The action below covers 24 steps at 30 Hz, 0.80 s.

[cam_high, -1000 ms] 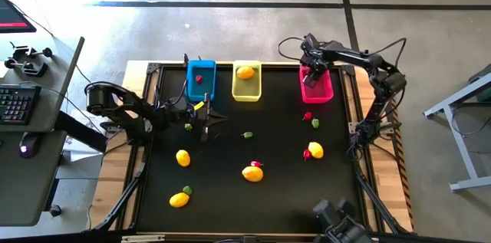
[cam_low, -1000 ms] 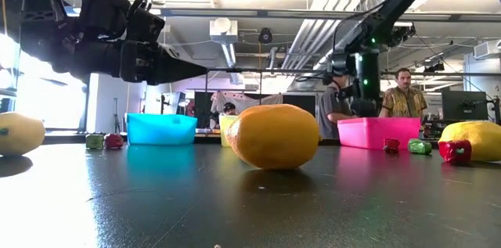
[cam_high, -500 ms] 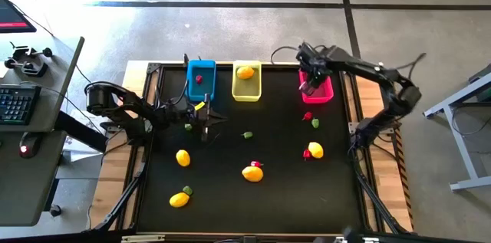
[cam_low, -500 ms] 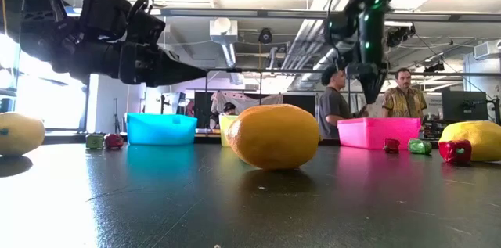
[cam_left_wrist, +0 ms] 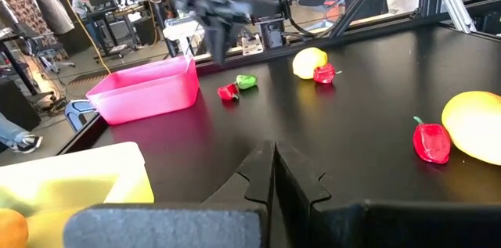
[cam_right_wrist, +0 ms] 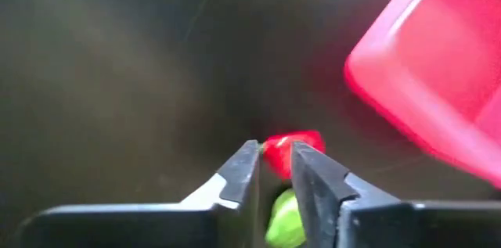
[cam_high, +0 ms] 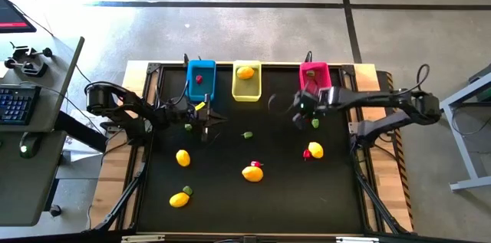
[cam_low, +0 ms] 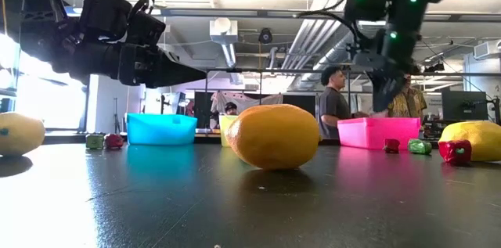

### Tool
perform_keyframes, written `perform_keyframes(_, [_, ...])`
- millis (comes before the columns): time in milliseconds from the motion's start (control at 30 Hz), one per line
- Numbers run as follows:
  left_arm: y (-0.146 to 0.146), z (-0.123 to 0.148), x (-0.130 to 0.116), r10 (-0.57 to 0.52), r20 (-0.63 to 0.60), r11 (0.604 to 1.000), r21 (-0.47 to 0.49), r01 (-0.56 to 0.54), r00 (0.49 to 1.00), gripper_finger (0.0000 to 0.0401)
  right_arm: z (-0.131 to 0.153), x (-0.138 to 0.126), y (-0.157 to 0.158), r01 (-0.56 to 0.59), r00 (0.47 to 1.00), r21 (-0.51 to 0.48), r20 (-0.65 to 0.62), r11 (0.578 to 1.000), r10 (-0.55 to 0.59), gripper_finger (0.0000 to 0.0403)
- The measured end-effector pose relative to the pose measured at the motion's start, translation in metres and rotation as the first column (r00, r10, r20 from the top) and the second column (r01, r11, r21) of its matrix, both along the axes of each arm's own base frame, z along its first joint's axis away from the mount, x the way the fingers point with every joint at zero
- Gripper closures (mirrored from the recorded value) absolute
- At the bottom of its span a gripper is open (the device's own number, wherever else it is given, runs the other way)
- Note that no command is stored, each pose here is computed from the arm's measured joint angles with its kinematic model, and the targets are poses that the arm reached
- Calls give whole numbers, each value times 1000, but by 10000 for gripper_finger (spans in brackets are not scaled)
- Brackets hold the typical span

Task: Sort produce into baskets
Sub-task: Put the red bell pepper into the blue bin

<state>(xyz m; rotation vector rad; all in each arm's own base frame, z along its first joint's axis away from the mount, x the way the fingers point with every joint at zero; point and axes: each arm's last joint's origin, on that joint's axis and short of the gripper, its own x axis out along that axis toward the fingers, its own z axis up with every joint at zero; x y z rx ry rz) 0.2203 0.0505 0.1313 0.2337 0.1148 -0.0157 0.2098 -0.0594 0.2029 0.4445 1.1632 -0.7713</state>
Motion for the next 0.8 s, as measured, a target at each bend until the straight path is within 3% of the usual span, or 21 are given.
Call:
perform_keyframes(167, [0,0,0,0,0,1000,-1,0,1000,401,-21,-1,21,-36,999,9,21,999,36,276])
perform_keyframes(333, [0,0,0,0,0,1000,-1,0,1000,401,-24,-4,25,-49,999,-66,-18,997,48,228])
perform_keyframes(467, [0,0,0,0,-1,1000,-2,0,1000,401,-24,-5,22,-68,997,-119,-46,991,63,224])
perform_keyframes(800, [0,0,0,0,-4,1000,-3,0,1000,401,-39,0,19,-114,985,-114,-144,987,97,237])
